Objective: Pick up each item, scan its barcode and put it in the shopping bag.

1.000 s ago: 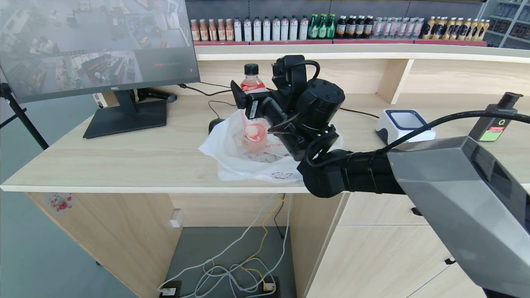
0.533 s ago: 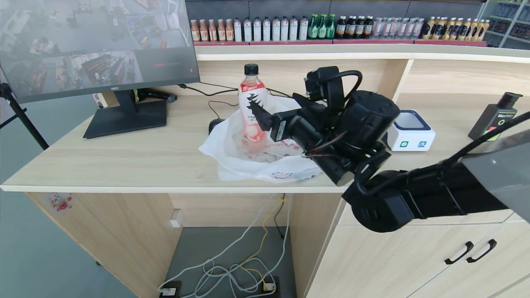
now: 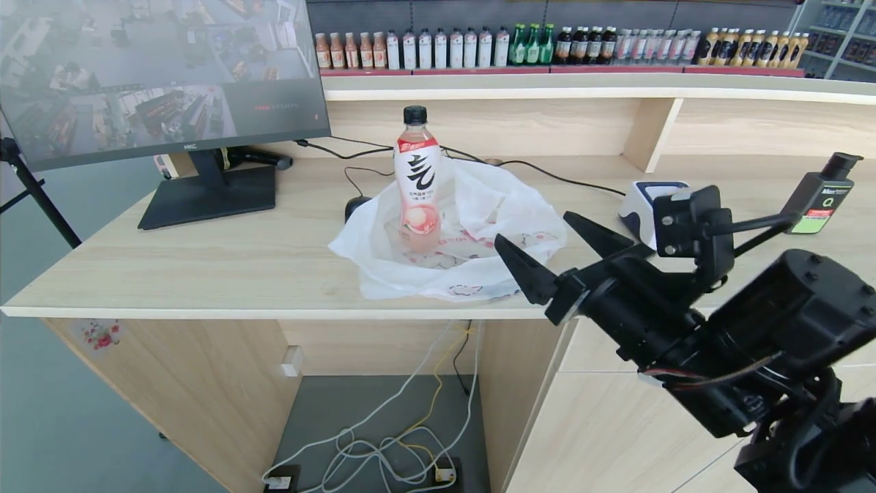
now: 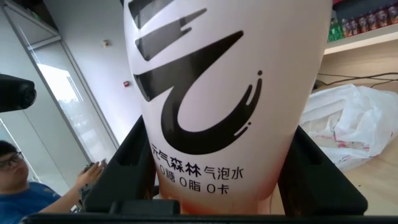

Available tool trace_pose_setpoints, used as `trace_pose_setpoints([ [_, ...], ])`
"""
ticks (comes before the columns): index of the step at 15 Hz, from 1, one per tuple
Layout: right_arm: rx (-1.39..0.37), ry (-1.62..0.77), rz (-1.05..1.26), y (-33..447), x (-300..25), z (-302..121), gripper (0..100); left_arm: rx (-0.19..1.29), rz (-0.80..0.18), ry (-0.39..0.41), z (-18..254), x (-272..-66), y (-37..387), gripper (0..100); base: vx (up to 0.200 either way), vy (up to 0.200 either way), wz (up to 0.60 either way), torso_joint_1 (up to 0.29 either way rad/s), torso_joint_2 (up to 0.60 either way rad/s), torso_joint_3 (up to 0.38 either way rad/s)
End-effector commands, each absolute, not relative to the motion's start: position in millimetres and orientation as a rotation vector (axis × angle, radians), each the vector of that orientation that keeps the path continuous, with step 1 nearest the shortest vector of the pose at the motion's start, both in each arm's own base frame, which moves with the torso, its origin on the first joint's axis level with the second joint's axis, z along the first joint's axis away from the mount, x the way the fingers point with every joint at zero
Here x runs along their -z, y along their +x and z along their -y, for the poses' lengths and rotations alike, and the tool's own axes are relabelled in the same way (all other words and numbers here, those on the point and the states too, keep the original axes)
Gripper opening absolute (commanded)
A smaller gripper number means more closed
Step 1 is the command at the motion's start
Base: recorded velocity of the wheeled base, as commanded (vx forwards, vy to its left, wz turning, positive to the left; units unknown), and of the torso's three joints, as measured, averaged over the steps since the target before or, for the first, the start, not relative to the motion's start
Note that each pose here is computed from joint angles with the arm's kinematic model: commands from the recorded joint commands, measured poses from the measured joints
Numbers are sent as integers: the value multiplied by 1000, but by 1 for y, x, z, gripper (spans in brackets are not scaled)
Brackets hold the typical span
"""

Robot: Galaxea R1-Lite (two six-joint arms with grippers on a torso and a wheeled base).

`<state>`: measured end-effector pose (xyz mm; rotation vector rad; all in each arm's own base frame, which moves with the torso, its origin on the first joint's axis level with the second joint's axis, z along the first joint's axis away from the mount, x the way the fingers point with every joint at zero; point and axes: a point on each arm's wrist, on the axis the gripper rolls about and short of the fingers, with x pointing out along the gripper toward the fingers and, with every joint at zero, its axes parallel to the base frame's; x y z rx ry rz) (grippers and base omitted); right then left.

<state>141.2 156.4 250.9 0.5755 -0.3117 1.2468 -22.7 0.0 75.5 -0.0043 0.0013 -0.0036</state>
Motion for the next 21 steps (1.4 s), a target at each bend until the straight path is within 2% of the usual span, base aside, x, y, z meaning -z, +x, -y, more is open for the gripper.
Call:
trace_pose_setpoints([
  [1,-1249,576,316,140,-252,-155,0,3,-2,-5,0,-76,-23,100,0,0,0,0,0,0],
  [10,-1256,574,313,139,-251,-157,0,3,-2,-5,0,-76,-23,100,0,0,0,0,0,0],
  [14,-1232,522,288,140,-238,-158,0,3,-2,-5,0,-76,-23,100,0,0,0,0,0,0],
  [17,-1198,467,283,149,-230,-161,0,3,-2,-5,0,-76,-23,100,0,0,0,0,0,0],
  [21,-1035,311,328,194,-218,-162,0,3,-2,-5,0,-76,-23,100,0,0,0,0,0,0],
])
